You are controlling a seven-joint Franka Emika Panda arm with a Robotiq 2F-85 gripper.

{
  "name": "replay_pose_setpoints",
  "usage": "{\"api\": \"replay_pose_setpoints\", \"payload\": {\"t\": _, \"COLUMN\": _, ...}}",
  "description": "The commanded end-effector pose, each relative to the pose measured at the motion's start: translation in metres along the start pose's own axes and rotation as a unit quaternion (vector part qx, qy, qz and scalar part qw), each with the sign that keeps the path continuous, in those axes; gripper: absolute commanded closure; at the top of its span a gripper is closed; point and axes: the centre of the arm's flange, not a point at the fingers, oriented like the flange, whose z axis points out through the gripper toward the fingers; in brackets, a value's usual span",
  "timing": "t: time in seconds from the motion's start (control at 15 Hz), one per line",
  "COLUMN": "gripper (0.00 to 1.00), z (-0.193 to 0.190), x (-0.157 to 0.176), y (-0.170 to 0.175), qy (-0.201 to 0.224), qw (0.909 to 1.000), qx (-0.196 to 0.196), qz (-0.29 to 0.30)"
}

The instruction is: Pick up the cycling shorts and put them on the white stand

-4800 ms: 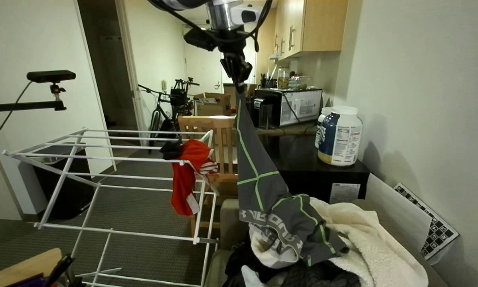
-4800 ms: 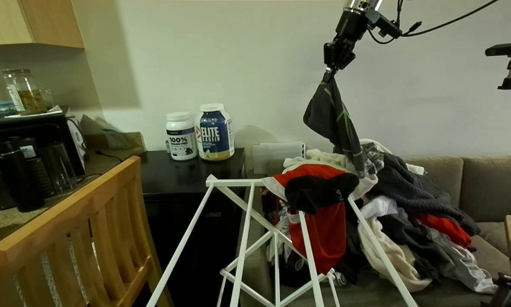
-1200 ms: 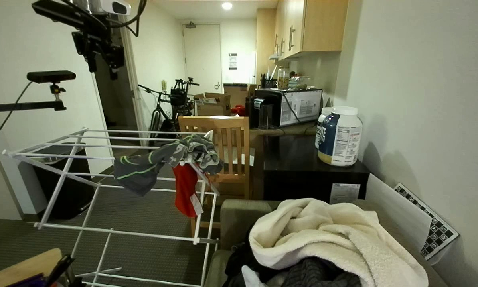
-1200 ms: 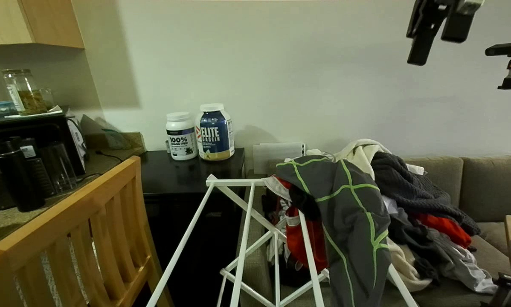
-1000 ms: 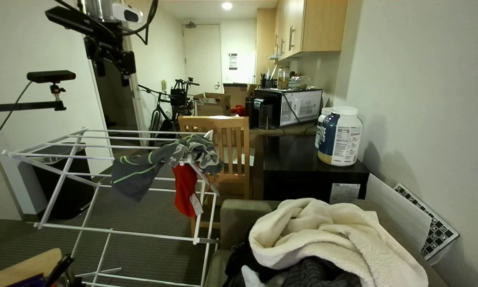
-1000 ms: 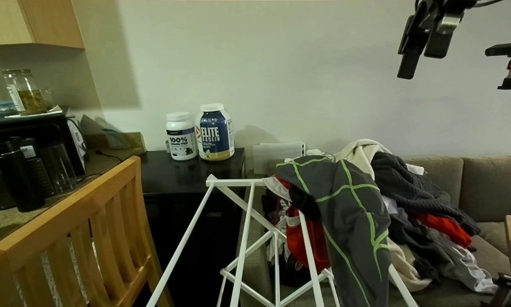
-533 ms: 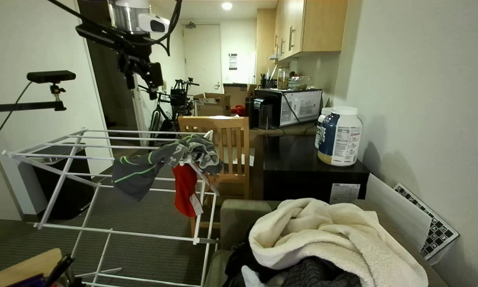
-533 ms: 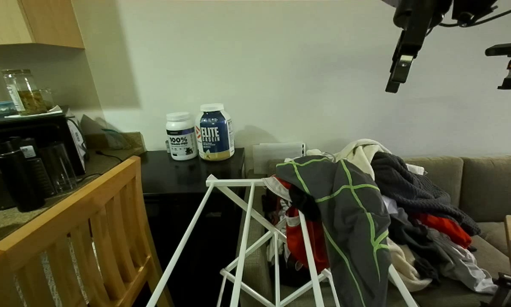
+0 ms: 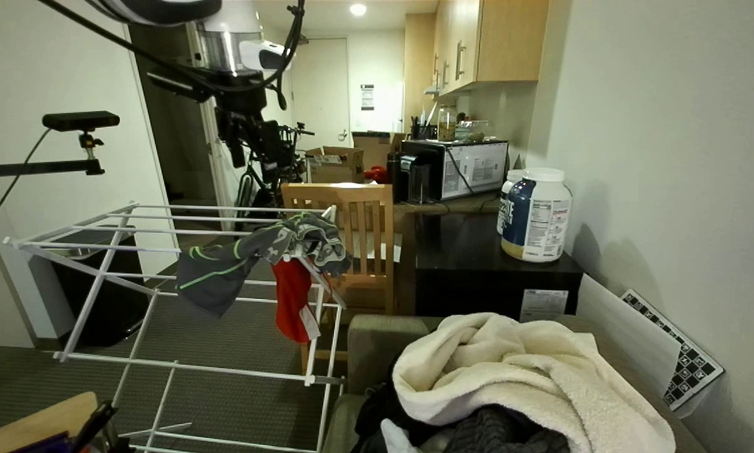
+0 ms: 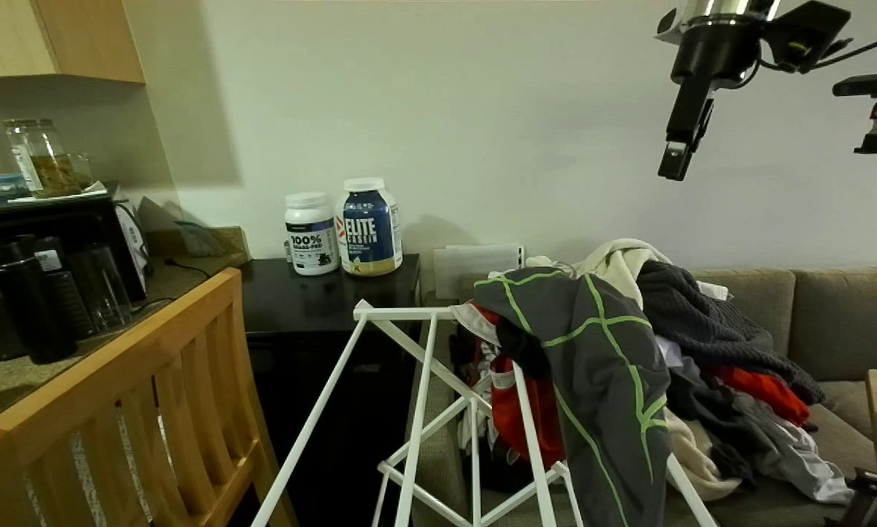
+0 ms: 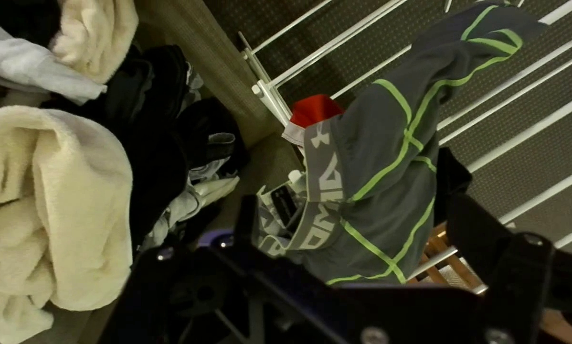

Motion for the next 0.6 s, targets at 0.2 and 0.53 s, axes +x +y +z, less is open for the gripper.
{"api": "replay_pose_setpoints", "payload": {"t": 0.2, "gripper": 0.00, "z": 0.034, "x": -0.015, "y": 0.048, "qy": -0.006, "qw": 0.9968, "qx": -0.044, "qz": 0.066}}
{"api": "replay_pose_setpoints", "payload": {"t": 0.53, "gripper": 0.00, "z": 0.067, "x": -0.030, "y": 0.052, "qy": -0.039, "qw": 0.9962, "qx": -0.022, "qz": 0.075}}
